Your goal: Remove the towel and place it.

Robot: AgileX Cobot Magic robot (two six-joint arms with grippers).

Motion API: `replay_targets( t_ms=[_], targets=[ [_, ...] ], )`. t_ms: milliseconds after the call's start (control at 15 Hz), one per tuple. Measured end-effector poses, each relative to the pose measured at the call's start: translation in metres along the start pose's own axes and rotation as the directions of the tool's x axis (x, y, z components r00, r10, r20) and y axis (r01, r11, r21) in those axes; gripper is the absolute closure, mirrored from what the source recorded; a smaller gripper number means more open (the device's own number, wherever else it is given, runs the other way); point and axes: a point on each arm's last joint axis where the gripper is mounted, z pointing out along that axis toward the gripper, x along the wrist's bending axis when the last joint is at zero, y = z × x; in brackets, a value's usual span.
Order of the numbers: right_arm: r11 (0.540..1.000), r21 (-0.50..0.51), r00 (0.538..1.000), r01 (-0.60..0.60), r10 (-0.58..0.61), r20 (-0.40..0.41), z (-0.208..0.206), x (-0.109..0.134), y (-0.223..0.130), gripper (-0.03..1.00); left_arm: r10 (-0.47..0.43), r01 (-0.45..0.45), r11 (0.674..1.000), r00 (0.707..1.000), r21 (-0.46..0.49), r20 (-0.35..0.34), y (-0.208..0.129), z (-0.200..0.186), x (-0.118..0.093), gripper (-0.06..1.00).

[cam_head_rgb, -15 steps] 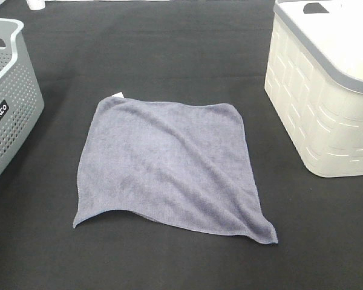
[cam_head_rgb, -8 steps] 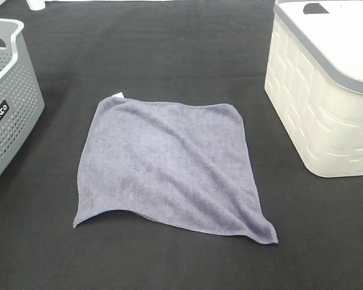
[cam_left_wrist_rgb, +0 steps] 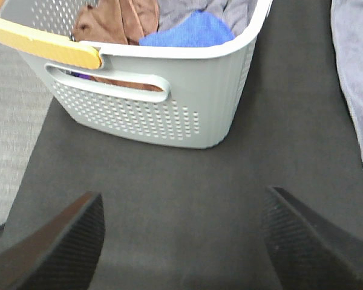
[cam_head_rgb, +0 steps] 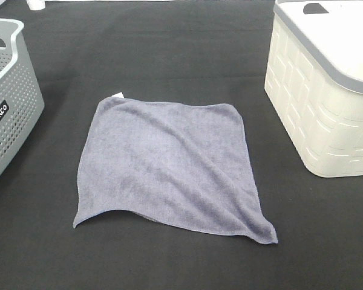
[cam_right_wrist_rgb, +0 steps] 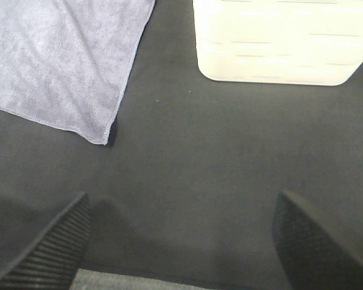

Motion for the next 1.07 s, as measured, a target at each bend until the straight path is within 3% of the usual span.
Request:
replay_targets(
  t_ms=[133,267,533,1067],
  targets=[
    [0.999,-0.037,1.000,0.007,-0.007,0.003,0.002,0.001,-0.014,0.18,-0.011,0.011,0.996,1.000,-0.087,0.001,-0.012,-0.010,0.001,0.26],
    [1.000,-0.007,1.000,0.019,-0.019,0.002,0.009,0.001,-0.018,0.18,-0.022,0.022,0.986,1.000,-0.166,0.003,-0.023,-0.020,0.002,0.26],
    [0.998,-0.057,0.999,0.031,-0.031,0.014,0.020,-0.001,-0.016,0.19,-0.020,0.030,0.985,0.998,-0.168,0.058,-0.026,-0.019,-0.003,0.26],
    [0.997,-0.073,1.000,0.016,-0.018,-0.024,0.021,0.002,-0.014,0.19,-0.019,0.029,0.985,0.998,-0.169,0.059,-0.026,-0.019,-0.003,0.26]
  ],
)
